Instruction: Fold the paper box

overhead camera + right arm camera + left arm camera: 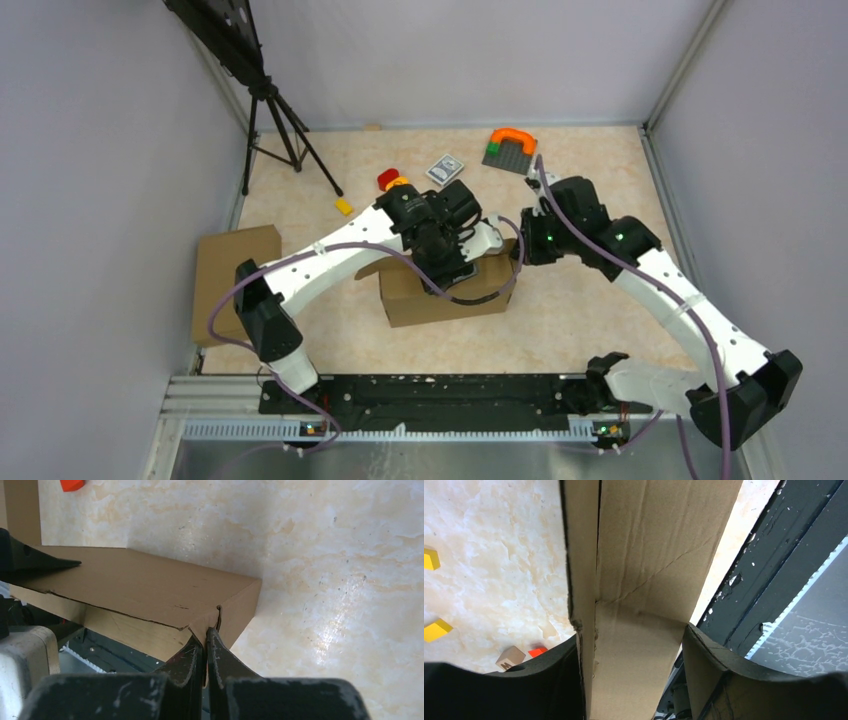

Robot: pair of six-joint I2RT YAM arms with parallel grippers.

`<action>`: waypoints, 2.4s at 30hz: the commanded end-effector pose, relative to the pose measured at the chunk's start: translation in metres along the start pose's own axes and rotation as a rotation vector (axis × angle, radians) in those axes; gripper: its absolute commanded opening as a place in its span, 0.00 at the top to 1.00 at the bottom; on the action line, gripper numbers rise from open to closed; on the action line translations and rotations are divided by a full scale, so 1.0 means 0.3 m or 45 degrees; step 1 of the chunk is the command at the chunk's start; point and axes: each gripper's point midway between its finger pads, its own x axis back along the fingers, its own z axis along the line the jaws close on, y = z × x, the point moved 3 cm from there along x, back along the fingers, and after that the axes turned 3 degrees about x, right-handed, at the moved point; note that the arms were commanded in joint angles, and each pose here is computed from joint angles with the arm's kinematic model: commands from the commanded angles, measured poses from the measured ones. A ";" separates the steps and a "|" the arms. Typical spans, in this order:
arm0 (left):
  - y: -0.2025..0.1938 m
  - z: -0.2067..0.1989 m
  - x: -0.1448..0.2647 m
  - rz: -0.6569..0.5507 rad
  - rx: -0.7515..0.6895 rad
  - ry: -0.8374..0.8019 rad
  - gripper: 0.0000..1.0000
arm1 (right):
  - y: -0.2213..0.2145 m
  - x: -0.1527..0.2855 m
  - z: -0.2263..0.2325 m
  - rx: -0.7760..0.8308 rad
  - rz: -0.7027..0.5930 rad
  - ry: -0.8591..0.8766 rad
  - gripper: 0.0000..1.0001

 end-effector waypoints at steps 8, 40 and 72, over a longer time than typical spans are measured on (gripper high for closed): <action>0.038 -0.007 -0.019 0.003 0.115 -0.011 0.47 | -0.021 0.023 0.029 -0.083 -0.160 -0.004 1.00; 0.057 0.004 -0.010 -0.014 0.258 0.054 0.48 | -0.098 0.034 0.010 0.019 -0.250 -0.073 1.00; 0.064 -0.036 -0.001 0.004 0.165 0.019 0.50 | 0.032 0.104 0.010 0.117 -0.430 -0.147 0.81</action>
